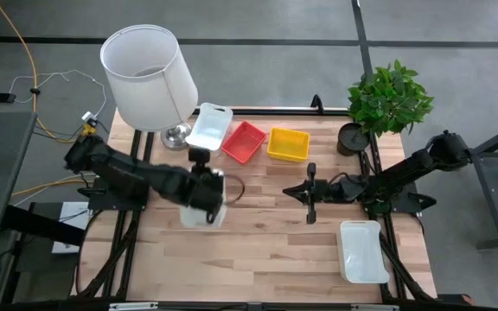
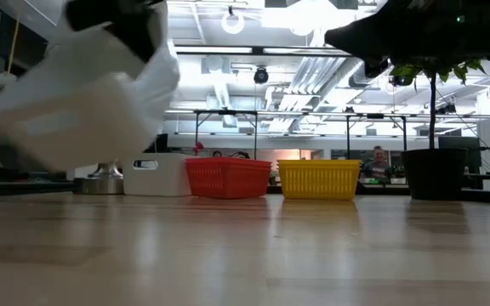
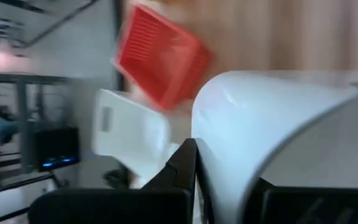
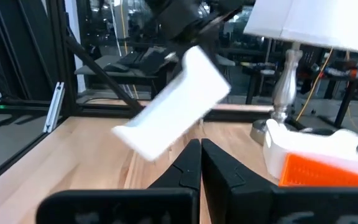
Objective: Stack baskets by color
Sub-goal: Stack the bottom left white bin on the top white bin
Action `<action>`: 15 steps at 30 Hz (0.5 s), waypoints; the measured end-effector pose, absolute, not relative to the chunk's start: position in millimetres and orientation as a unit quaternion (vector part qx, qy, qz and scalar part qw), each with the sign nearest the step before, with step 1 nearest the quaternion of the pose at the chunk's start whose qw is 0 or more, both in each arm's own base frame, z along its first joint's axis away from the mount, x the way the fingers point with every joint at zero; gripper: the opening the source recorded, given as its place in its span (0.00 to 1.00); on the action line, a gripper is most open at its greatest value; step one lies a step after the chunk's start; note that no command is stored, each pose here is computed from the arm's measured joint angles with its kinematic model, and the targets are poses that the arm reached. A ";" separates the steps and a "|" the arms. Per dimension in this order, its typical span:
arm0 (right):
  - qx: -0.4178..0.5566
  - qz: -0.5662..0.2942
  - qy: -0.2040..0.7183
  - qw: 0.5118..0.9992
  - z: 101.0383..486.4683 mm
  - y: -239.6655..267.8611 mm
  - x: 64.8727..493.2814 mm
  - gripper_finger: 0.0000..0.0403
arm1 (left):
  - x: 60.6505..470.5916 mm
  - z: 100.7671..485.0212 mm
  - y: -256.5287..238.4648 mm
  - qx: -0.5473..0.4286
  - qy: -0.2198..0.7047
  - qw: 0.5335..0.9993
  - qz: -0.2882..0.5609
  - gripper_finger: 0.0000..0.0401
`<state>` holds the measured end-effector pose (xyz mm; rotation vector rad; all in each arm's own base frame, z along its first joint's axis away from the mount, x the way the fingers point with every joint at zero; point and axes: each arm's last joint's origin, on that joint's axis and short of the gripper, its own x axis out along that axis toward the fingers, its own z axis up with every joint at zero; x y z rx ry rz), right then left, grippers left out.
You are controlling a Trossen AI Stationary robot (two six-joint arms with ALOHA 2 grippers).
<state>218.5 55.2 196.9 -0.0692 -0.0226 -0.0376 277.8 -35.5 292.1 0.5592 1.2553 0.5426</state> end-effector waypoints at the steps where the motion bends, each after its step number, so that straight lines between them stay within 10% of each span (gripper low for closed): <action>1: -0.040 -0.019 -0.015 0.999 197.7 55.1 218.5 0.00 | 280.0 297.9 -29.0 0.262 0.569 0.737 0.254 0.00; 15: -0.049 -0.072 -0.018 0.996 198.9 49.5 218.9 0.00 | 305.6 358.0 46.4 0.408 0.527 0.651 0.364 0.00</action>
